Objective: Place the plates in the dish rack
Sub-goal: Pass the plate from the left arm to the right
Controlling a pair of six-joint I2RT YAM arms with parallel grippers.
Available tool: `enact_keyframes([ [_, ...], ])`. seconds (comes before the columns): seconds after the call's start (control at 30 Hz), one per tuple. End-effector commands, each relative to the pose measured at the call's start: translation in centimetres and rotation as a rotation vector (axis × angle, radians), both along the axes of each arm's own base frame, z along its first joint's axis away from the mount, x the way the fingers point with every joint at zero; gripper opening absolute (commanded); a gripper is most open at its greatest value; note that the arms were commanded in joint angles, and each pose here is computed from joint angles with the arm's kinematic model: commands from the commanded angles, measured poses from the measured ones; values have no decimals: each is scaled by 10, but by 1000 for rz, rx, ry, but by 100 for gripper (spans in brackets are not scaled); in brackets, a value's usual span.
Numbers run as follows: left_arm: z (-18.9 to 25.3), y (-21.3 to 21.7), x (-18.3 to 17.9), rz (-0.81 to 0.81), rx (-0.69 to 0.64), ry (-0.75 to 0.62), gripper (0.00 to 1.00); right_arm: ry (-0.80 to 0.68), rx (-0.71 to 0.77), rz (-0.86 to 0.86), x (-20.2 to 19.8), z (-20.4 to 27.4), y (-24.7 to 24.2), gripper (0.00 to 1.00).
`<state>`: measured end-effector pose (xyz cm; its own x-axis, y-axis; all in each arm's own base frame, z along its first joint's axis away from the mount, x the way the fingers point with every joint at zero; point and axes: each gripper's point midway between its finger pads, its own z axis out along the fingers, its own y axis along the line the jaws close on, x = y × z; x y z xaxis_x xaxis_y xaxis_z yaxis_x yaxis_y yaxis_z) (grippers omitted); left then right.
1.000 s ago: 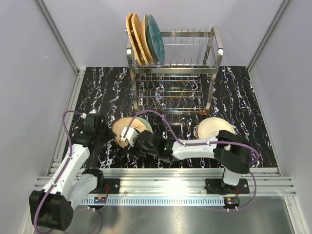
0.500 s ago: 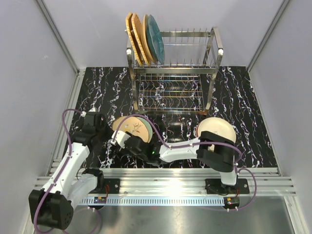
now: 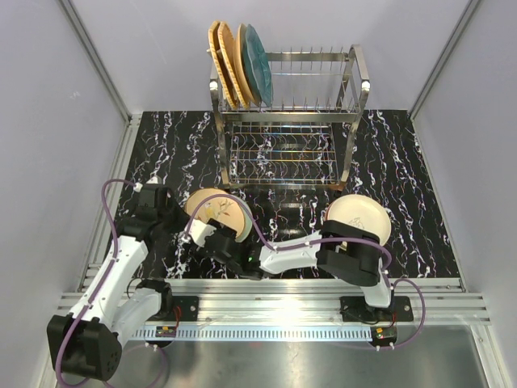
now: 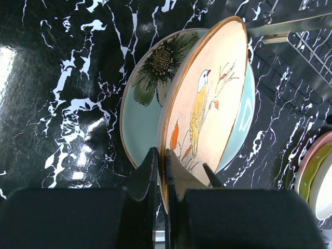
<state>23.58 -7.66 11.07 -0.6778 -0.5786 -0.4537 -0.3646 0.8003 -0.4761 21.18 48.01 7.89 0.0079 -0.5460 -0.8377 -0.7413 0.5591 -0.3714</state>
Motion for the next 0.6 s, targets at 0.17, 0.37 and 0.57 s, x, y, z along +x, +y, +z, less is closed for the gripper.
enact_keyframes([
  [0.17, 38, -18, 14, -55, -88, -97, 0, -123, 41, -122, 24, 18, -1, 66],
  [0.37, 41, -22, 14, -64, -105, -99, 0, -173, 64, -168, 28, 22, -5, 67],
  [0.57, 40, -22, 16, -64, -105, -98, 0, -190, 72, -152, 25, 22, -4, 44],
])
